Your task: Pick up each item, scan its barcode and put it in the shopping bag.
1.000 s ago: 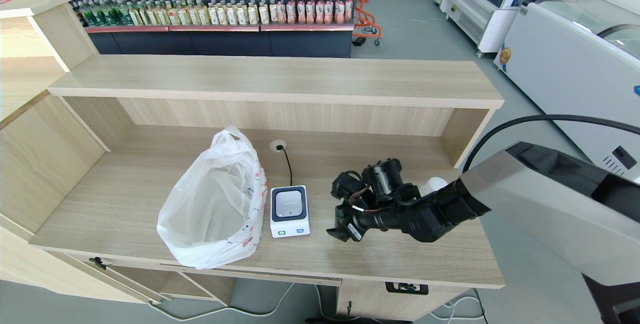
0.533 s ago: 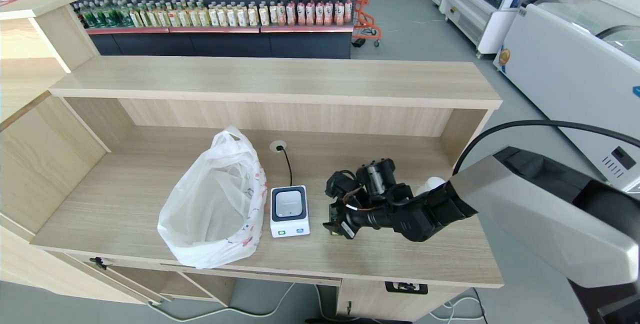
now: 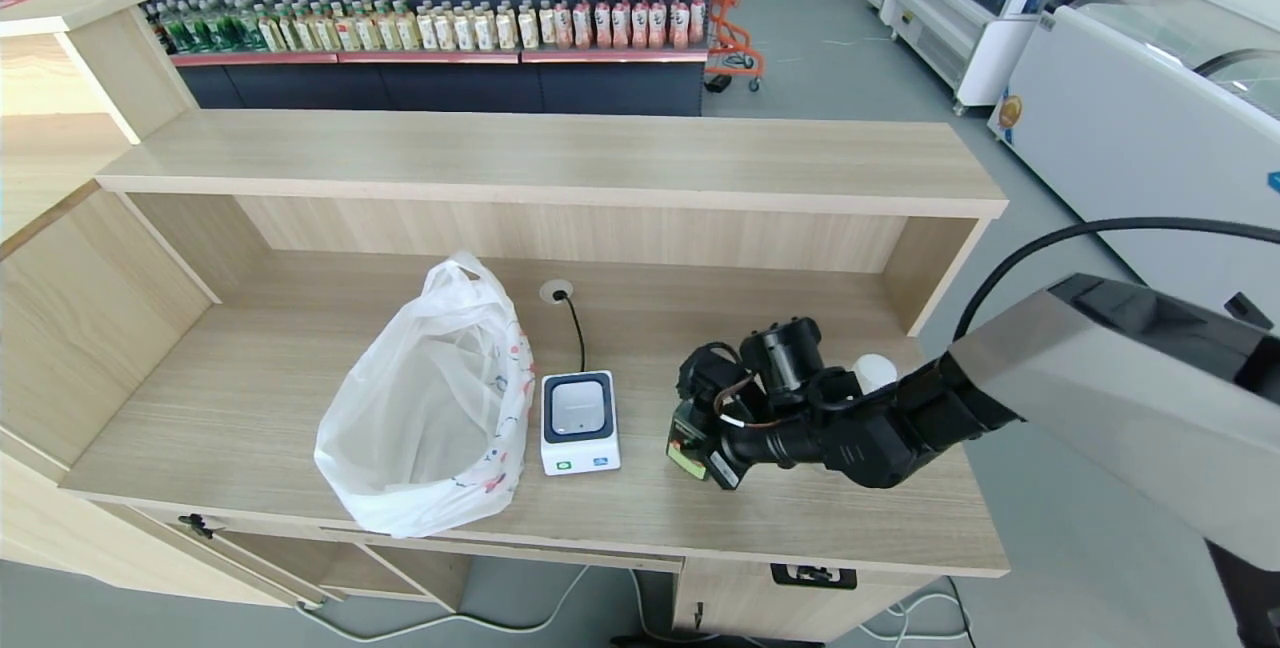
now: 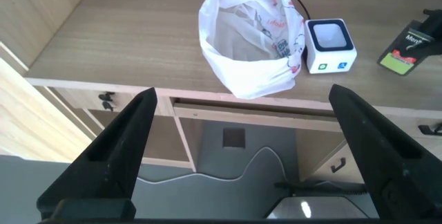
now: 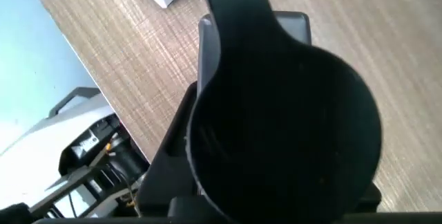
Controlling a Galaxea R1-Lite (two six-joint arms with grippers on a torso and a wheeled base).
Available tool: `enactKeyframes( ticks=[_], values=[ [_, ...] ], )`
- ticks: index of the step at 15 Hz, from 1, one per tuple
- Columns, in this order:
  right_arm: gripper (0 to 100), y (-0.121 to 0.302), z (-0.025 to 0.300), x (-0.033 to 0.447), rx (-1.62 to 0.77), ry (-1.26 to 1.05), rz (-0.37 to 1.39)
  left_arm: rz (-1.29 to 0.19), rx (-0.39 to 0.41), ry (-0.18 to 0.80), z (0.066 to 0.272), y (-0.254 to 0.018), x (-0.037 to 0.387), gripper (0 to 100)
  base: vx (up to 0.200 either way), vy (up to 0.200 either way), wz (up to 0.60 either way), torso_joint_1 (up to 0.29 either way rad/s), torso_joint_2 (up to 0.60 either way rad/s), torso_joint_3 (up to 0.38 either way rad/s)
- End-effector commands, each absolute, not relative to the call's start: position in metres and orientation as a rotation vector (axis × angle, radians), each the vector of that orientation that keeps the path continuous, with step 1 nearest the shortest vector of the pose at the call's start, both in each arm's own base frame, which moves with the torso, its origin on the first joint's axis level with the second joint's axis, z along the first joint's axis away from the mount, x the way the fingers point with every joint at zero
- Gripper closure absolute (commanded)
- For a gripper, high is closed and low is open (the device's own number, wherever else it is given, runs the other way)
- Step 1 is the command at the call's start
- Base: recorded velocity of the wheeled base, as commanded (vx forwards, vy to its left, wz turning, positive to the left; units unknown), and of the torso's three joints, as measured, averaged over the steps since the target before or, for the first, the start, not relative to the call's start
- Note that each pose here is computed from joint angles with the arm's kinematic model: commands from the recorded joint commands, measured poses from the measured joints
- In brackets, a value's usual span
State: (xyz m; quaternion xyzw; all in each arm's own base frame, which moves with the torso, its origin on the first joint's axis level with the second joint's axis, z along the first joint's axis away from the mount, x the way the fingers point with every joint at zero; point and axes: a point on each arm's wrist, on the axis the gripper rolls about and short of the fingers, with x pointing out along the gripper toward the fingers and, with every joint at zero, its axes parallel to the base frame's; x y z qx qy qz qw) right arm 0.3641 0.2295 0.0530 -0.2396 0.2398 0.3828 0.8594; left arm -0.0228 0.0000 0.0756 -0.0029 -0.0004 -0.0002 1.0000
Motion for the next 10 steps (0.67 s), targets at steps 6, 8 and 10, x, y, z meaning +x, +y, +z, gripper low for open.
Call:
enactKeyframes(
  ticks=[6, 8, 10],
  values=[
    [100, 0.172, 0.227, 0.321, -0.179, 0.214, 0.644, 0.0, -0.006, 0.0, 0.076, 0.0, -0.023, 0, 0.0, 0.0, 0.0, 0.0, 0.0, 0.0],
    [100, 0.138, 0.247, 0.302, -0.25, 0.155, 0.587, 0.0, -0.006, 0.0, 0.076, 0.0, -0.023, 0, 0.0, 0.0, 0.0, 0.0, 0.0, 0.0],
    [100, 0.081, 0.251, 0.283, -0.367, 0.142, 0.449, 0.0, -0.006, 0.0, 0.076, 0.0, -0.023, 0, 0.0, 0.0, 0.0, 0.0, 0.0, 0.0]
  ],
)
